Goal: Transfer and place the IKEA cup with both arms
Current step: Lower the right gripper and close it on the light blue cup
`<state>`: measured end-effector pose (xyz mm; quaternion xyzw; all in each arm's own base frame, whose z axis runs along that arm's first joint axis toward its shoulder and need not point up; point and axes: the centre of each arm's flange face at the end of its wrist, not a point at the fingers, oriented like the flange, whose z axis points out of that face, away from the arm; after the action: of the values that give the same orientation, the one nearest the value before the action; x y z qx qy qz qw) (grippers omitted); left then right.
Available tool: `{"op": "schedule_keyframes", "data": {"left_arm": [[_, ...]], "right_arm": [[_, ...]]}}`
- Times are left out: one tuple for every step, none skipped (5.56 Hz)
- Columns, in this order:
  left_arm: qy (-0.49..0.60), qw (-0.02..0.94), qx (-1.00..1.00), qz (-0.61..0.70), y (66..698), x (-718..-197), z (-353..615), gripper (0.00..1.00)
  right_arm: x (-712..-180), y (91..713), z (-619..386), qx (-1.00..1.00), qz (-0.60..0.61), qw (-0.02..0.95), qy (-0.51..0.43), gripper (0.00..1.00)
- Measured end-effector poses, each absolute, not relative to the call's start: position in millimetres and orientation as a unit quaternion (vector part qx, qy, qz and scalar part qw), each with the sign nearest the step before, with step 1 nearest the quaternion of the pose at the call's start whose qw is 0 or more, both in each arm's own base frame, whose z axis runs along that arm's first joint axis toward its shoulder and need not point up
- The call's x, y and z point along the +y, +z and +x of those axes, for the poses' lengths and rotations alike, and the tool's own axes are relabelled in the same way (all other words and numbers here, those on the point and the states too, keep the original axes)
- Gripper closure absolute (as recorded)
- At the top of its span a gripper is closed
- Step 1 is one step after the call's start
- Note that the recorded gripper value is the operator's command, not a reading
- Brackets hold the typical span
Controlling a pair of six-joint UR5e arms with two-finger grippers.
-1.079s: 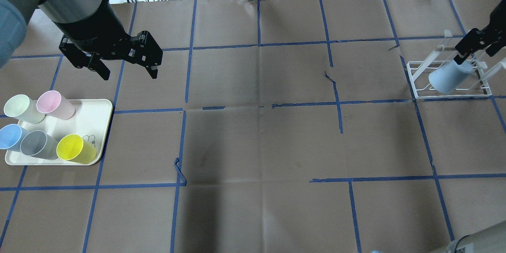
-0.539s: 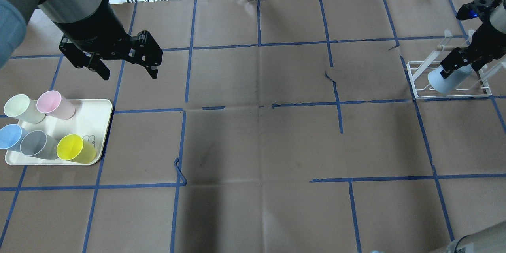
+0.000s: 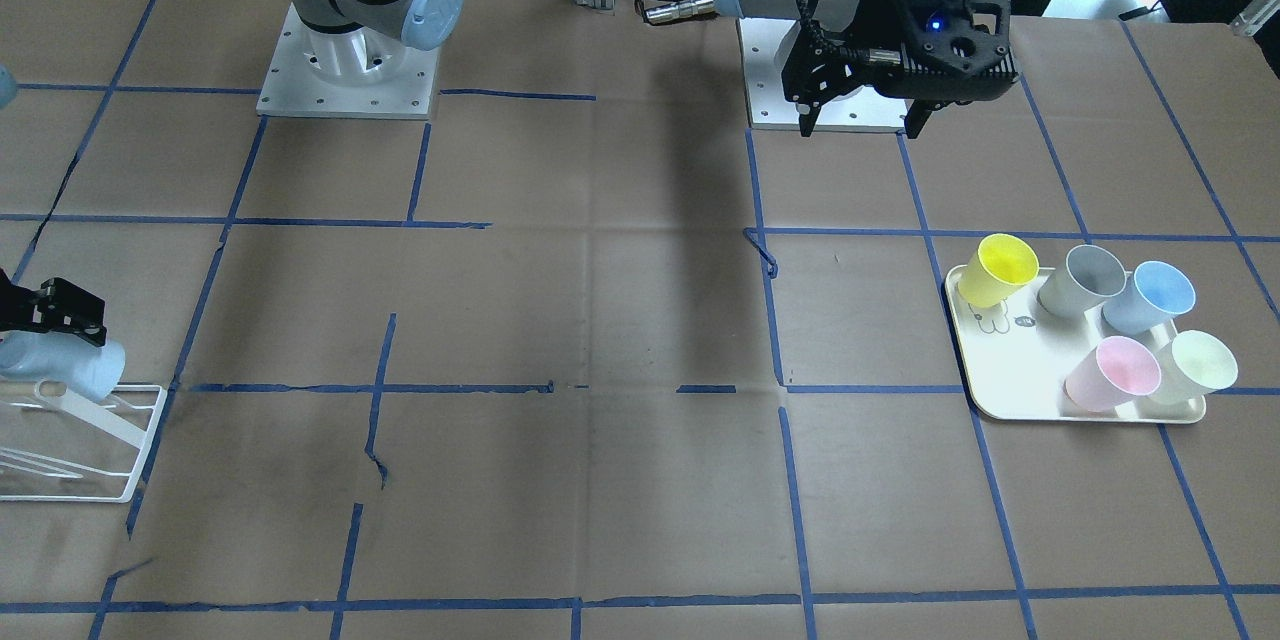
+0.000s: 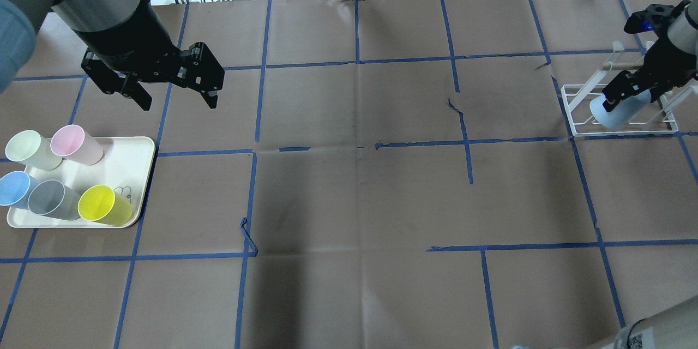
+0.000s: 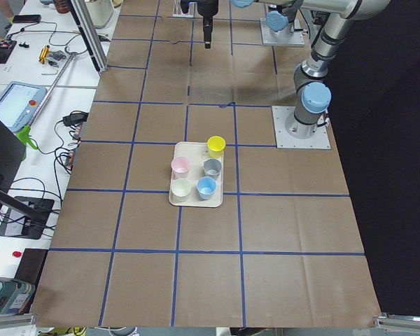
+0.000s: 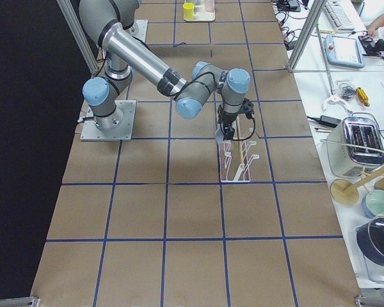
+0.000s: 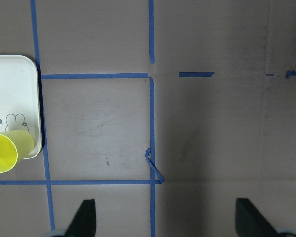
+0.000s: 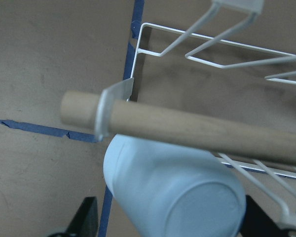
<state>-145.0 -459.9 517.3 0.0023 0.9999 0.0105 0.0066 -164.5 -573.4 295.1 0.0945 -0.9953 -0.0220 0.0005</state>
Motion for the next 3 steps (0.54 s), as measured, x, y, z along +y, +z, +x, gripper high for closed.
{"op": "schedule_keyframes", "data": {"left_arm": [[0.011, 0.007, 1.0, 0.002, 517.0, -459.8, -145.1, 0.01], [0.011, 0.007, 1.0, 0.002, 516.6, -459.5, -145.0, 0.01], [0.011, 0.006, 1.0, 0.002, 516.6, -459.4, -144.8, 0.01]], "right_arm": [[-576.0, 298.2, -166.0, -0.995, 0.094, 0.005, -0.014, 0.0], [-579.0, 301.7, -167.1, -0.996, 0.094, 0.011, 0.0, 0.16], [-580.2, 304.8, -167.5, -0.996, 0.093, 0.016, 0.008, 0.2]]}}
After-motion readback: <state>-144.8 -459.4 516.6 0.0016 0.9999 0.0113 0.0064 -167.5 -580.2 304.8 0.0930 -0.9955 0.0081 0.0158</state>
